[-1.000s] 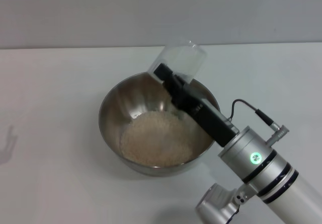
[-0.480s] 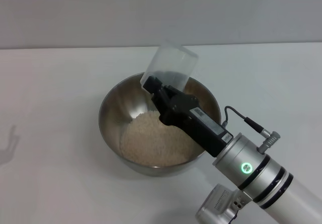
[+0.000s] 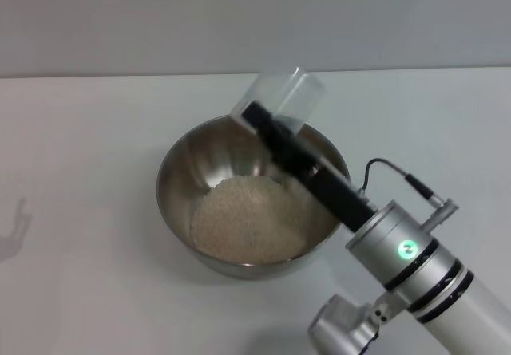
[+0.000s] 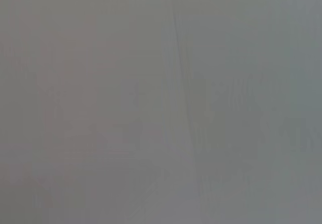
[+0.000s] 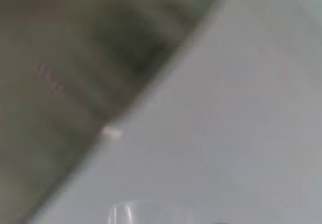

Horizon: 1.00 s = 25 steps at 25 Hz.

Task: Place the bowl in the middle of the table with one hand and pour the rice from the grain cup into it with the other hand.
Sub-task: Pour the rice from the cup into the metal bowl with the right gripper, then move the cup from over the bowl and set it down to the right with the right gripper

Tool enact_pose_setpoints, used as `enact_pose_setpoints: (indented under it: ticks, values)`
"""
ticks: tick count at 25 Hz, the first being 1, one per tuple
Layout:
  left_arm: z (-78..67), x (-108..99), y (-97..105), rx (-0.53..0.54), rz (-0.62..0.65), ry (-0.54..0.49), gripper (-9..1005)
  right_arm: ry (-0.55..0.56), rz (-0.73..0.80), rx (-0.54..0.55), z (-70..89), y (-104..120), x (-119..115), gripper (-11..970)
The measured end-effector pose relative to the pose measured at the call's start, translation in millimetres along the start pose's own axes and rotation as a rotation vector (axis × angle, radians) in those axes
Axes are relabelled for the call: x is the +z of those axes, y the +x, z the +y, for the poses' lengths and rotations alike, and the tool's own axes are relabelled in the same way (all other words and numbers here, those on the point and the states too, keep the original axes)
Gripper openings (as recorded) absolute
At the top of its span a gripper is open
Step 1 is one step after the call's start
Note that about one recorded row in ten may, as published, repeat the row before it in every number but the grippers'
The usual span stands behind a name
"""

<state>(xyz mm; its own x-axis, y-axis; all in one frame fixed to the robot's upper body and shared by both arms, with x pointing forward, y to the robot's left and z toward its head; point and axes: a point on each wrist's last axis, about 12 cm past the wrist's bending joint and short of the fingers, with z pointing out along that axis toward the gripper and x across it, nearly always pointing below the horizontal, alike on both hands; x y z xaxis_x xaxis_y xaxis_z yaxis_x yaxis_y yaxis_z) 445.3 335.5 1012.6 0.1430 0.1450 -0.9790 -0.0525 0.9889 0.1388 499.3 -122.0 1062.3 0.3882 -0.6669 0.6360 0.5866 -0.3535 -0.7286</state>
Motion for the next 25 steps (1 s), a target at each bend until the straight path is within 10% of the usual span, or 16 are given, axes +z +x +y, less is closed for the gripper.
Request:
enact_pose_setpoints:
  ticks: [6,15,21,25]
  values:
    - [0.1,0.2,-0.1,-0.001,0.0,-0.001,811,0.093,0.163,0.605,-8.0,19.3,-3.1,87]
    - [-0.8,1.4,-0.8,-0.003,-0.005,0.001,811,0.186,0.358,1.227,-6.6,33.6,-12.7,95]
    - [-0.9,0.6,-0.5,-0.003,-0.003,0.002,811,0.338,0.519,1.815,24.4,58.5,-48.9,101]
    - [-1.0,0.0,-0.4,-0.003,-0.002,0.003,811,0.339,0.57,1.908,41.7,66.0,-68.1,104]
